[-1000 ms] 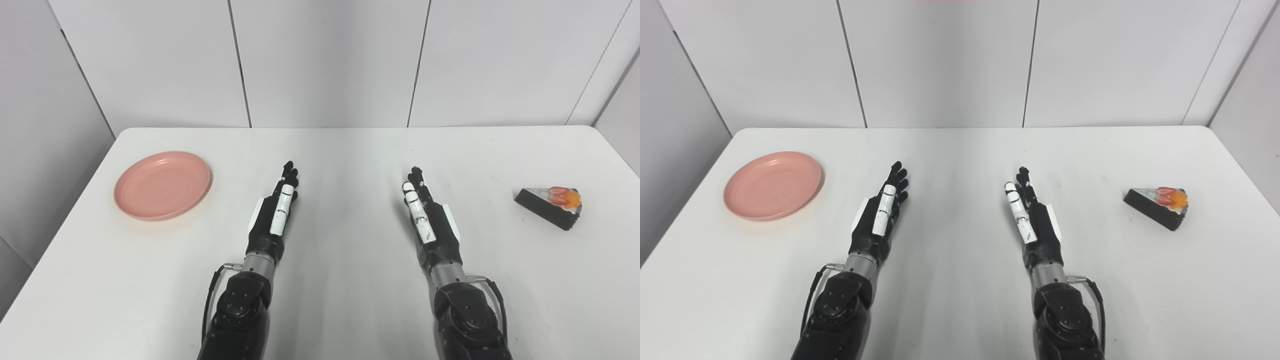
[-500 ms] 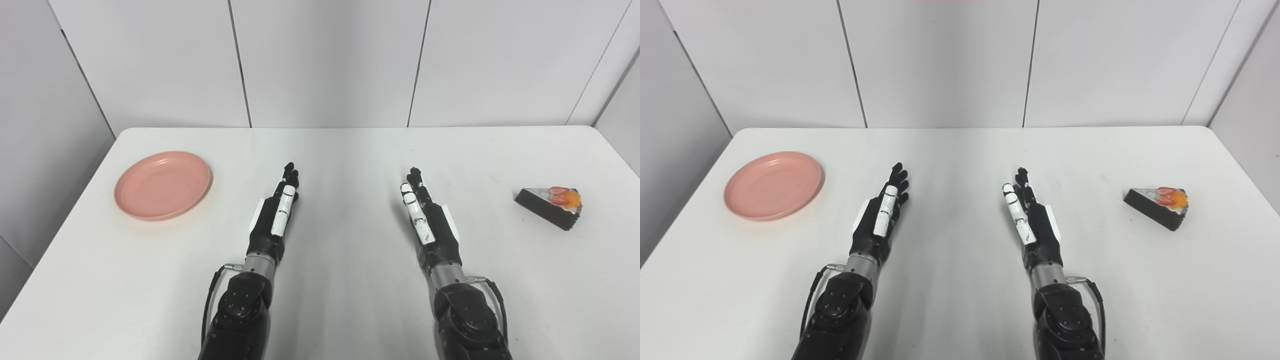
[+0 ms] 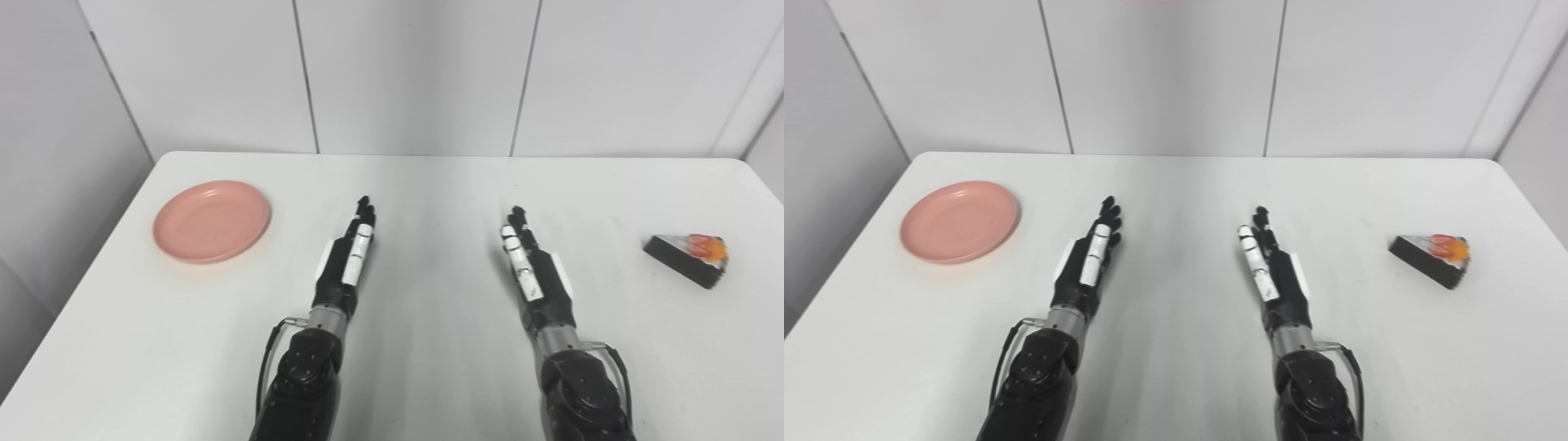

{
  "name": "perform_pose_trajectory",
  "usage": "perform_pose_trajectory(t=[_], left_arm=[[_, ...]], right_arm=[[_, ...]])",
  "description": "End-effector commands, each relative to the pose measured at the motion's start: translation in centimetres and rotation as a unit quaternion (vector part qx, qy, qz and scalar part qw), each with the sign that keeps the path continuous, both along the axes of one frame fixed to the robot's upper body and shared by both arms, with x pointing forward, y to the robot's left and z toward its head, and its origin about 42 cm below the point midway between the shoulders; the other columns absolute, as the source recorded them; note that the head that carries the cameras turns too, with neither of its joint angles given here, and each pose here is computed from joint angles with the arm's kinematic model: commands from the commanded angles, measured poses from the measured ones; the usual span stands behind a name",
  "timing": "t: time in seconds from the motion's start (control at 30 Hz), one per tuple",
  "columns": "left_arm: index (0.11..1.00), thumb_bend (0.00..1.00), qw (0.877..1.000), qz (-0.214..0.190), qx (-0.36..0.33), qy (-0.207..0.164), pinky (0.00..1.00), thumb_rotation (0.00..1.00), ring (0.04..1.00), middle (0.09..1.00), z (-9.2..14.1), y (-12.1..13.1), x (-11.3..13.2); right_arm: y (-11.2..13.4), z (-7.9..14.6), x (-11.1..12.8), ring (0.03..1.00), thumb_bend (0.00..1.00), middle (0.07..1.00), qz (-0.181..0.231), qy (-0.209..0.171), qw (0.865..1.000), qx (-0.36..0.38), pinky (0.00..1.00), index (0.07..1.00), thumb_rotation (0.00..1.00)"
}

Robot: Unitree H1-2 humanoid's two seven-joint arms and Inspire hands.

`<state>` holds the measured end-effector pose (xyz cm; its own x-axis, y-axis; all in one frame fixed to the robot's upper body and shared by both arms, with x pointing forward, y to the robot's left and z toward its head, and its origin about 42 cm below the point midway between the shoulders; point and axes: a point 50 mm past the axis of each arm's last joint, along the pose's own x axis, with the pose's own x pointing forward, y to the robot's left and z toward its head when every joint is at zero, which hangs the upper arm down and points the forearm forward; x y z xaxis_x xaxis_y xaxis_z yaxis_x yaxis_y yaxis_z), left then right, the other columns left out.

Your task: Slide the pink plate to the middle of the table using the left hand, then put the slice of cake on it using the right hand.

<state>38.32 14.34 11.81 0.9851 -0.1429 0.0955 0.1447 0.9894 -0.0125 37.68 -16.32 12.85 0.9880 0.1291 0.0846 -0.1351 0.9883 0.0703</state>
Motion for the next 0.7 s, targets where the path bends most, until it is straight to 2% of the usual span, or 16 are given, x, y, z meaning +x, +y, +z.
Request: perform_pose_trajectory(t=[0.0, 0.07, 0.17, 0.27, 0.37, 0.53, 0.67], left_arm=[[1.0, 0.64, 0.999, 0.01, 0.008, -0.03, 1.0, 1.0, 1.0, 1.0, -0.1, -0.9, 0.1], [1.0, 0.67, 0.998, 0.026, -0.015, -0.058, 1.0, 1.0, 1.0, 1.0, 0.3, -1.3, 0.6], [1.0, 0.65, 0.992, 0.06, -0.05, -0.095, 1.0, 1.0, 1.0, 1.0, 1.4, -1.6, 1.8], [1.0, 0.61, 0.987, 0.079, -0.063, -0.126, 1.0, 1.0, 1.0, 1.0, 2.8, -0.9, 2.9], [1.0, 0.6, 0.977, 0.115, -0.055, -0.17, 1.0, 1.0, 1.0, 1.0, 4.7, 0.6, 4.2], [0.974, 0.67, 0.964, 0.172, -0.02, -0.2, 0.98, 1.0, 0.972, 0.972, 6.6, 3.3, 5.8], [0.966, 0.66, 0.958, 0.193, -0.013, -0.211, 0.97, 1.0, 0.947, 0.956, 7.6, 5.3, 6.7]], right_arm=[[-0.5, 1.1, 0.4, 1.0, 0.52, 1.0, 0.006, -0.026, 1.0, 0.002, 1.0, 1.0, 0.83], [-1.1, 0.9, 0.4, 1.0, 0.53, 1.0, 0.004, -0.027, 1.0, -0.004, 1.0, 1.0, 0.84], [-1.9, 0.8, 0.4, 1.0, 0.52, 1.0, 0.006, -0.03, 0.999, -0.018, 1.0, 1.0, 0.86], [-2.5, 0.6, 0.5, 1.0, 0.5, 1.0, 0.007, -0.035, 0.999, -0.03, 1.0, 1.0, 0.87], [-2.8, 0.4, 0.6, 1.0, 0.48, 1.0, 0.009, -0.035, 0.999, -0.02, 1.0, 1.0, 0.86], [-2.7, 0.3, 0.7, 1.0, 0.51, 1.0, 0.011, -0.037, 0.999, -0.017, 1.0, 1.0, 0.85], [-2.8, 0.1, 0.8, 1.0, 0.49, 1.0, 0.012, -0.04, 0.999, -0.017, 1.0, 1.0, 0.87]])
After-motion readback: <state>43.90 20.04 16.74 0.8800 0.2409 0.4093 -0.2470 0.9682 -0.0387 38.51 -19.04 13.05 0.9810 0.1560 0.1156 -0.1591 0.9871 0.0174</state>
